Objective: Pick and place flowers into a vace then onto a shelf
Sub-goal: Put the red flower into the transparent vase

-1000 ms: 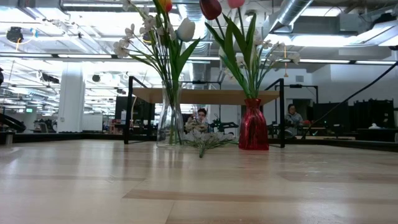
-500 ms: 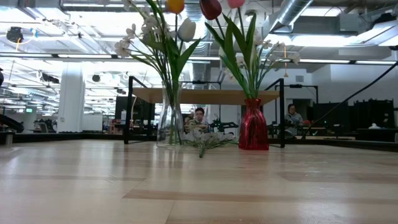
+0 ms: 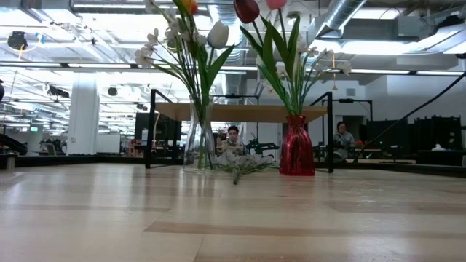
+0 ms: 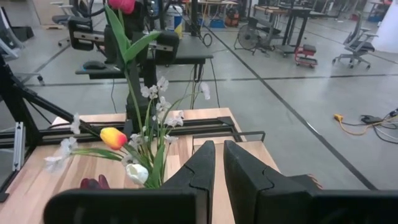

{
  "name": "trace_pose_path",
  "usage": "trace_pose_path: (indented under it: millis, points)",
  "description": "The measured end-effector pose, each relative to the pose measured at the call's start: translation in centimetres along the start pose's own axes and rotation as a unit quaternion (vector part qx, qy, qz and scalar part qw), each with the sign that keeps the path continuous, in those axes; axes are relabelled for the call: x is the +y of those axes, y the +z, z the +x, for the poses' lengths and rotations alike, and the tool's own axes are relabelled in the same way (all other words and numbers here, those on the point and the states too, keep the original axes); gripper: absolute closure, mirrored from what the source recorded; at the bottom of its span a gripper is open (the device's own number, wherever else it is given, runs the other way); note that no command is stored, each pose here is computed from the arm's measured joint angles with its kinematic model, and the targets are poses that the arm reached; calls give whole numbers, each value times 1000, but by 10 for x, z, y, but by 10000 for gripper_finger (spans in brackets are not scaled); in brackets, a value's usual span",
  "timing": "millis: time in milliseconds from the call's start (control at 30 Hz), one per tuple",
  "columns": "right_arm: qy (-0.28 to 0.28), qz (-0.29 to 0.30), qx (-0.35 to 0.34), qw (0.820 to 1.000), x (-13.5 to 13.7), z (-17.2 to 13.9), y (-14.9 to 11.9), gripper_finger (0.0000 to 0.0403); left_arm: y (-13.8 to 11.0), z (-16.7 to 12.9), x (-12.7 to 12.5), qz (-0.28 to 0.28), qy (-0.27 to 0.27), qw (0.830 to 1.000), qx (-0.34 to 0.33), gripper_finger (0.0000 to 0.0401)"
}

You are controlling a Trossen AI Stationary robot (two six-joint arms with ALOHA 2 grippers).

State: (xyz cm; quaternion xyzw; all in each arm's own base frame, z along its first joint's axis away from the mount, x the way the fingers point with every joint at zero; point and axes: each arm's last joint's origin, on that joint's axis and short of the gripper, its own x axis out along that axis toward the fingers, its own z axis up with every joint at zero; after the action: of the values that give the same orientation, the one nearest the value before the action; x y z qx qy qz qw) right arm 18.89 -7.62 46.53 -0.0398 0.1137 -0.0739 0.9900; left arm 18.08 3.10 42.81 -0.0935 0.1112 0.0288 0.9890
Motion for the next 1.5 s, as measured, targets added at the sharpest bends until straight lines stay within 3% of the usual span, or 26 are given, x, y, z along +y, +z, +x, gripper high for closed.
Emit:
trace_pose_path:
  millis: [500,1033,1267,1500]
  points:
    - [0,0,0,1000,0,0,0,376,-8,25,4,-6,-10,999,47,401]
    - [0,-5,0,1000,0,0,0,376,-4,18,3,3,-6,1000,23,401]
    - [-27,-4,5,1000,-2,0,0,376,12,5,-1,-3,-8,1000,-6,401]
    - [-28,-7,5,1000,-2,0,0,376,7,8,2,-21,34,999,29,401]
